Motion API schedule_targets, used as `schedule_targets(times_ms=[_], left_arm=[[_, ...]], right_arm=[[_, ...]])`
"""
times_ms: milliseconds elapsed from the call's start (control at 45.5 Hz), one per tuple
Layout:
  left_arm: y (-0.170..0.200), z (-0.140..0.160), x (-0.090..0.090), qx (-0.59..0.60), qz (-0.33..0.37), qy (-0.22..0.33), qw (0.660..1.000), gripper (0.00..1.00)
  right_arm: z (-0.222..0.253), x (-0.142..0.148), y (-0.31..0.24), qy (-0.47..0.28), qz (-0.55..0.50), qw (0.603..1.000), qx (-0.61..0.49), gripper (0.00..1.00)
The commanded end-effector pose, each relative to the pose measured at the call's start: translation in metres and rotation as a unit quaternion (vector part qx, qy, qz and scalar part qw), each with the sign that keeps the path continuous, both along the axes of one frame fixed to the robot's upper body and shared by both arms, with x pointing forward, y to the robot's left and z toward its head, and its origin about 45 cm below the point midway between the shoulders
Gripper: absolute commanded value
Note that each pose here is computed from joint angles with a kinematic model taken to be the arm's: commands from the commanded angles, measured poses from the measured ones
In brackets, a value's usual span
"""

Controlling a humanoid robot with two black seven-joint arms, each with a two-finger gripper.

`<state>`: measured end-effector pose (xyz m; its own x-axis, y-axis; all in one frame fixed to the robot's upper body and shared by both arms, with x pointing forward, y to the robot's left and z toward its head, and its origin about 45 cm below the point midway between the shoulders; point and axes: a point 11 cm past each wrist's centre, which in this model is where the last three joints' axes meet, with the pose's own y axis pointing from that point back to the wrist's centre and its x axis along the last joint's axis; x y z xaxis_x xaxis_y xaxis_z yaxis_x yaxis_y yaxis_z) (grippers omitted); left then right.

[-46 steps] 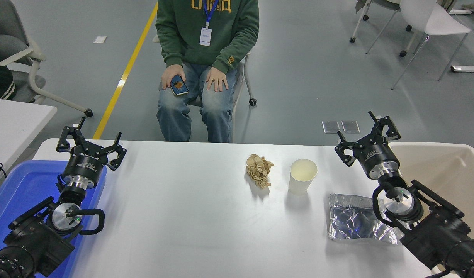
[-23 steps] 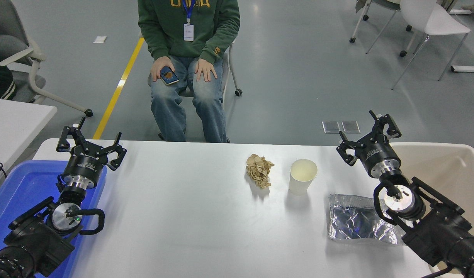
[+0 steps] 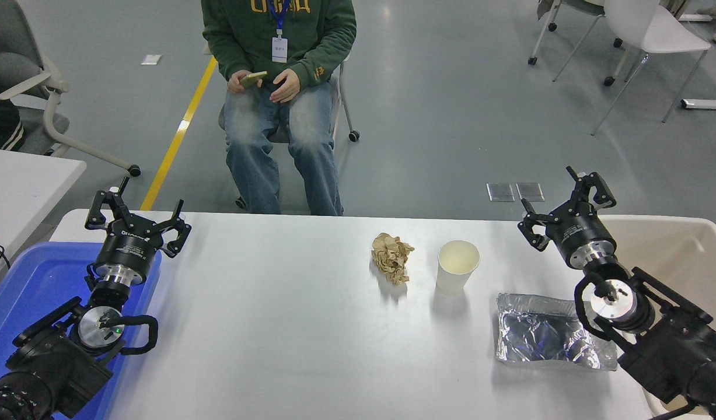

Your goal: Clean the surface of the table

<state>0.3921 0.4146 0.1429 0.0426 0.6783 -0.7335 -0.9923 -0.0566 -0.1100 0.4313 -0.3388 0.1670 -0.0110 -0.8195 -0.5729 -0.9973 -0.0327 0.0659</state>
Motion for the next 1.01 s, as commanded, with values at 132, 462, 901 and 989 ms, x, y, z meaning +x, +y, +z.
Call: schedule_targets(times_ms=[132,462,901,989], left_arm=[[0.001,0.000,0.000,0.000,0.001,-0.001,1.000,1.00],[0.001,0.000,0.000,0.001,0.000,0.000,1.000,1.00],[0.000,0.000,0.000,0.000,0.000,0.000,1.000,1.00],[0.000,0.000,0.000,0.000,0.000,0.000,1.000,1.00]], right_arm=[[0.036,0.004,0.019,-0.019,0.107,0.983,-0.151,1.00],[0.056,0.003,0.026,-0.016,0.196,0.916,-0.349,1.00],[0.051,-0.019,0.063,0.053,0.350,0.772,-0.527,0.99],[0.033,-0.025,0.075,0.085,0.386,0.729,-0.559,0.99]])
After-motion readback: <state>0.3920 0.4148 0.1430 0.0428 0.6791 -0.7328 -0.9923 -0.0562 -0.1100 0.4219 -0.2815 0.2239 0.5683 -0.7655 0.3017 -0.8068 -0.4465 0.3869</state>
